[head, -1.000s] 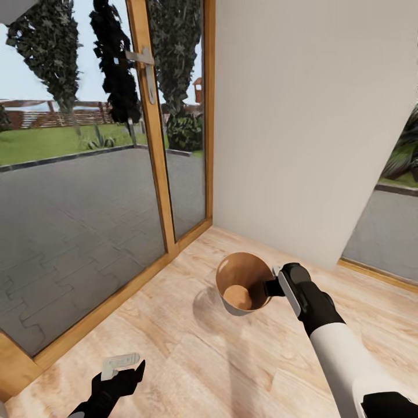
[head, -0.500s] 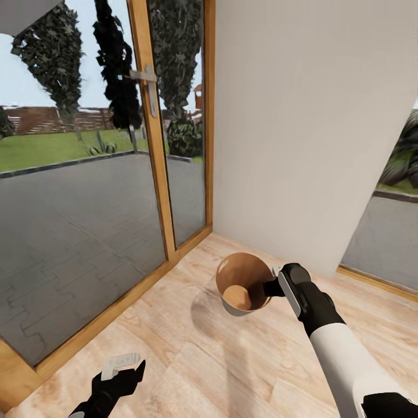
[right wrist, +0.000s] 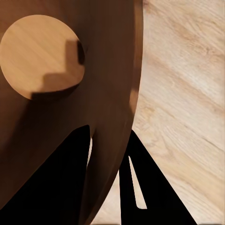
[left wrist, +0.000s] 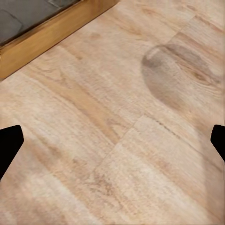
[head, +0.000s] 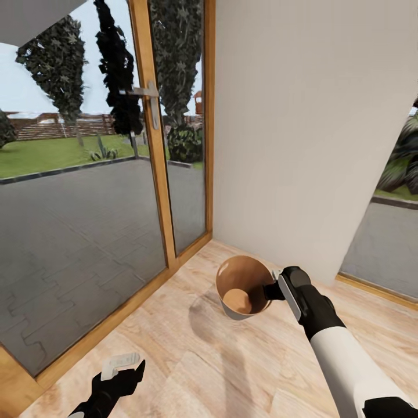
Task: Put the three can of soda from the living room inside the tash can in the kitchen.
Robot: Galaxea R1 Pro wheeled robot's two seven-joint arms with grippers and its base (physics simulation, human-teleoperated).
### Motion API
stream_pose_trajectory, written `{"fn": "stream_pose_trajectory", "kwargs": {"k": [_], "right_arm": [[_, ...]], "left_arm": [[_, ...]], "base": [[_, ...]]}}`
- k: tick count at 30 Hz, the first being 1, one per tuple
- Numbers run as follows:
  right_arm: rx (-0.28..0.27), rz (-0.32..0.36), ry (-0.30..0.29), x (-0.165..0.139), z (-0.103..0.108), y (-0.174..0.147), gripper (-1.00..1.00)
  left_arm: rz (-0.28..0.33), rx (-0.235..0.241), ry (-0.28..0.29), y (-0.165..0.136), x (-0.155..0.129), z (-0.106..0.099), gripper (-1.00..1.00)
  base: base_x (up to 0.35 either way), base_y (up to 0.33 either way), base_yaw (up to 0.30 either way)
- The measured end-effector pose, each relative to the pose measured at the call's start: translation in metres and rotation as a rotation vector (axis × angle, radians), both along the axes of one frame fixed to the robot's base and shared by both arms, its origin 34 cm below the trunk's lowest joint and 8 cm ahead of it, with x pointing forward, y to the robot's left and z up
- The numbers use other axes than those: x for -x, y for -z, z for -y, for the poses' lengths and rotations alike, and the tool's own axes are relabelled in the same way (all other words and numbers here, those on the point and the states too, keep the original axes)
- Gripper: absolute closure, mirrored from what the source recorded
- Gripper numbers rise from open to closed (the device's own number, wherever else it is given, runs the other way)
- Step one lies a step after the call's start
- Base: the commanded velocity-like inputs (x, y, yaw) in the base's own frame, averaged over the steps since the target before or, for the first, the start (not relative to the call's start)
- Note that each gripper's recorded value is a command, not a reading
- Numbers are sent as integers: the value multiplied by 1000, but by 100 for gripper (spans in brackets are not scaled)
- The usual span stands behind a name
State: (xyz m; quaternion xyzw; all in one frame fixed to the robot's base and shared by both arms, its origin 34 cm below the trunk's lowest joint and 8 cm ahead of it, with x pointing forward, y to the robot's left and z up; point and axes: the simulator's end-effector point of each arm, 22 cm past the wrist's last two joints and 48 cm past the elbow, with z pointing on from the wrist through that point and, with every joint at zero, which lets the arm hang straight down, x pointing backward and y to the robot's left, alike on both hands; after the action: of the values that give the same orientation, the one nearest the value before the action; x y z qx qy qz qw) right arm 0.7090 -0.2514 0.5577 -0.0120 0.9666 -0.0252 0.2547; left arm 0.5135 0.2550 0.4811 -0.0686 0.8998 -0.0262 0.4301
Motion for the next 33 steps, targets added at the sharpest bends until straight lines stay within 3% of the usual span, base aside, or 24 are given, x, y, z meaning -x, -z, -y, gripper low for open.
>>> {"fn": "stream_pose_trajectory", "kwargs": {"k": [6, 10, 13, 17, 20, 22, 24, 26, 28, 32, 33], "right_arm": [[6, 2, 2, 6, 3, -10, 100], [-5, 60, -8, 14, -3, -29, 100], [-9, 122, -16, 31, -7, -44, 100], [-6, 131, -20, 66, -8, -41, 100], [-9, 0, -15, 114, -5, 10, 100], [5, -27, -9, 137, 3, 35, 100], [31, -8, -6, 153, 13, 49, 100], [21, 1, -5, 162, 12, 52, 100], [-2, 53, -2, 169, 8, 46, 100], [5, 175, -7, 152, 8, 8, 100], [-2, 188, -4, 158, 8, 13, 100]], "left_arm": [[11, -1, -2, -17, -3, -1, -100], [19, -1, -3, -29, -5, -2, -100], [25, -2, -4, -38, -7, -2, -100], [33, -1, -4, -49, -10, -2, -100], [37, -1, -3, -57, -12, -1, -100], [39, -2, -3, -62, -13, -1, -100], [39, -2, -3, -66, -13, -1, -100], [39, -3, -4, -70, -14, -1, -100], [35, -6, -7, -73, -14, -2, -100], [34, -7, -8, -81, -16, -2, -100], [38, -7, -9, -81, -16, -3, -100]], "base": [[0, 0, 0], [0, 0, 0], [0, 0, 0], [0, 0, 0], [0, 0, 0], [0, 0, 0], [0, 0, 0], [0, 0, 0], [0, 0, 0], [0, 0, 0], [0, 0, 0]]}}
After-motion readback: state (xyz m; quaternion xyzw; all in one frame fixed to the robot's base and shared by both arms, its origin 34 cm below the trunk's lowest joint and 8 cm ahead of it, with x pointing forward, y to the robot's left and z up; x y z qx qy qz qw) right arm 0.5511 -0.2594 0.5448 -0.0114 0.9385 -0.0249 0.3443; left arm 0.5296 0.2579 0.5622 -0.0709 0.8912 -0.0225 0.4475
